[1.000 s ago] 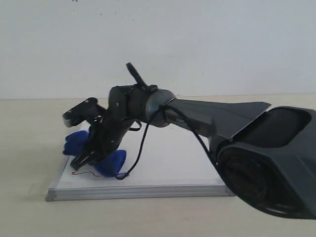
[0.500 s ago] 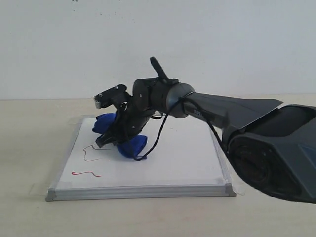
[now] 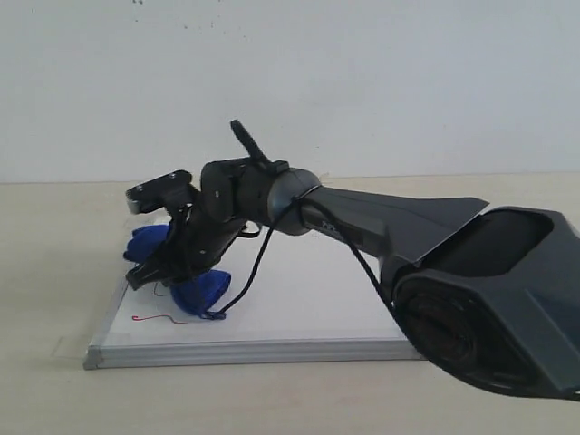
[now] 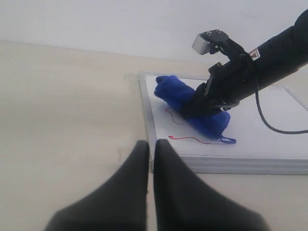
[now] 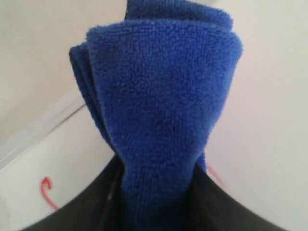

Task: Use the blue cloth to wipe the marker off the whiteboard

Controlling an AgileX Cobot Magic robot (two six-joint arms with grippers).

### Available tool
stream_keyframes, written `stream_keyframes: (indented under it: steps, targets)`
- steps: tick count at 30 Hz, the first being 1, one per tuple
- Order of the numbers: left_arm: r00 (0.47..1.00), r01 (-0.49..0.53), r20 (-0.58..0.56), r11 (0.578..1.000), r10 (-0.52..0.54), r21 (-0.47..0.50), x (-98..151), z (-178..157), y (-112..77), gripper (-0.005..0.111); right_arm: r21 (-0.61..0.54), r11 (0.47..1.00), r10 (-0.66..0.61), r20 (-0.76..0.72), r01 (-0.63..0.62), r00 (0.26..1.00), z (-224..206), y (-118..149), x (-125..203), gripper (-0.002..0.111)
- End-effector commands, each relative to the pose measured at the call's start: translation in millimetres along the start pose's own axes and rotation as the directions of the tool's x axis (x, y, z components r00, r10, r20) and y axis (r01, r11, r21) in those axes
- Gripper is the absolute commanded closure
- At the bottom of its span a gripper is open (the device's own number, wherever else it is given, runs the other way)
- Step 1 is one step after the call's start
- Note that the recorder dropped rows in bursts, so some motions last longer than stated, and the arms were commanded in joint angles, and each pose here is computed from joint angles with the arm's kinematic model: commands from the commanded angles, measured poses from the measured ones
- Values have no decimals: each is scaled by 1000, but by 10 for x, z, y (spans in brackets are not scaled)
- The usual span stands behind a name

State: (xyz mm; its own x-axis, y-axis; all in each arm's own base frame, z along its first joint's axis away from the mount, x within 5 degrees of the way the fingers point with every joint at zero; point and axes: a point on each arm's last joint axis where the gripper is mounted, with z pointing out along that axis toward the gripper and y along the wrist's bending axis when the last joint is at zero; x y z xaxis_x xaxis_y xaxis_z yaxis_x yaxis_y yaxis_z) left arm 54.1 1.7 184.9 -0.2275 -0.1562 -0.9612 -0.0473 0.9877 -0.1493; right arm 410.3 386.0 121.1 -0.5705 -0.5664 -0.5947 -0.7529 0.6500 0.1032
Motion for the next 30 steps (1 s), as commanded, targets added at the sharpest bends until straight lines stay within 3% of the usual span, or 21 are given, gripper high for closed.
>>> stream_keyframes:
  steps: [1,8,12,17,23,30]
  targets:
    - [1000,9,8,1000,-9,4,0,1,-2,103,32,995,92,-18,-92,996,23,-309,79,108]
    - [1000,9,8,1000,-9,4,0,1,-2,103,-155,988,-17,-74,5,997,56,398,64,108]
    - [1000,9,8,1000,-9,4,0,1,-2,103,-190,981,-42,-31,36,999,-20,630,-60,108]
    - [1000,9,8,1000,-9,4,0,1,-2,103,-140,990,31,110,-15,993,-26,504,-215,108]
    - [1000,9,8,1000,-9,4,0,1,-2,103,-85,994,83,180,-68,980,125,236,-184,108]
    - [1000,9,8,1000,-9,4,0,1,-2,103,-51,992,127,289,-117,949,154,157,-250,108]
